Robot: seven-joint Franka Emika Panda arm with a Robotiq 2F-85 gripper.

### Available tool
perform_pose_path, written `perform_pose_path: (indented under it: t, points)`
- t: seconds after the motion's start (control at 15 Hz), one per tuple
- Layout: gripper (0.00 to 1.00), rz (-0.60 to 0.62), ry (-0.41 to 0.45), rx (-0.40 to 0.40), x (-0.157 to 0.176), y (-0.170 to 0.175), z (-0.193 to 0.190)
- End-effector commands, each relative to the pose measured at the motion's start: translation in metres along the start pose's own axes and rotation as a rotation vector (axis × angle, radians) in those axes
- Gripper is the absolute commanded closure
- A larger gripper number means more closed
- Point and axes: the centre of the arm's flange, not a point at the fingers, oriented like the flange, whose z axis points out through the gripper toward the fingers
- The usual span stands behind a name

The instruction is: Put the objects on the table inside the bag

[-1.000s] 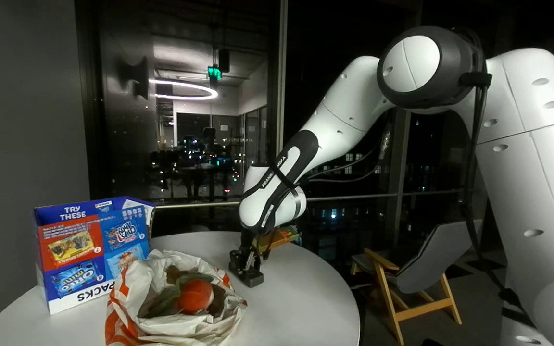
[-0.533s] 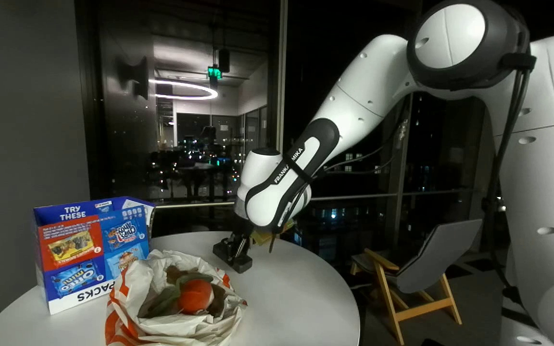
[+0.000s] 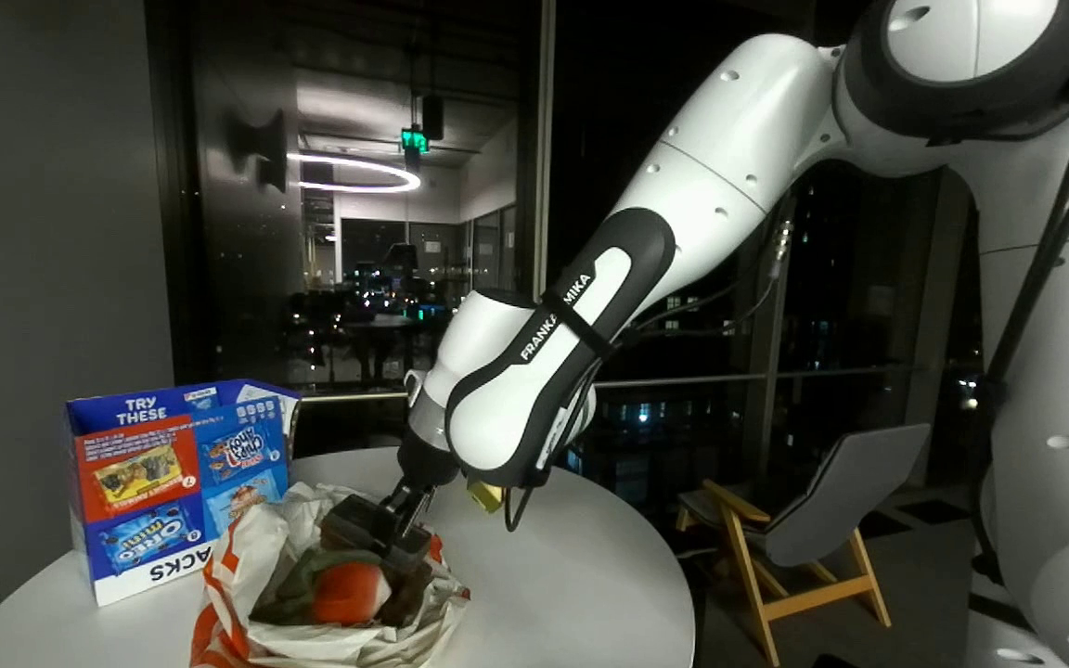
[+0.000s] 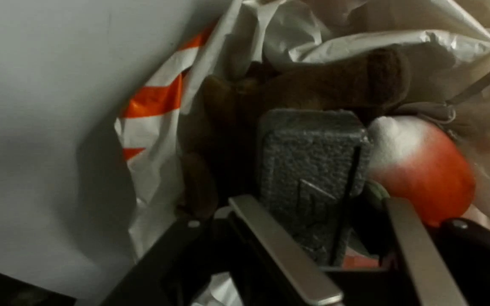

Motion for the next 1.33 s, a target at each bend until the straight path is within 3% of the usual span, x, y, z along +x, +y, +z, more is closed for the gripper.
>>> perform_pose_path:
  t: [0.0,0.53,0.8,1.27]
  points:
    - [0.7,-0.141,0.075,-0.01,-0.002,-0.02,-0.03]
    - [0.7,-0.262,0.025,0.051,-0.006,-0.013,-0.004]
    - [0.7,-0.328,-0.033,0.037,-0.012,-0.003,0.017]
    - [0.7,-0.396,-0.035,0.058,-0.017,-0.005,0.019]
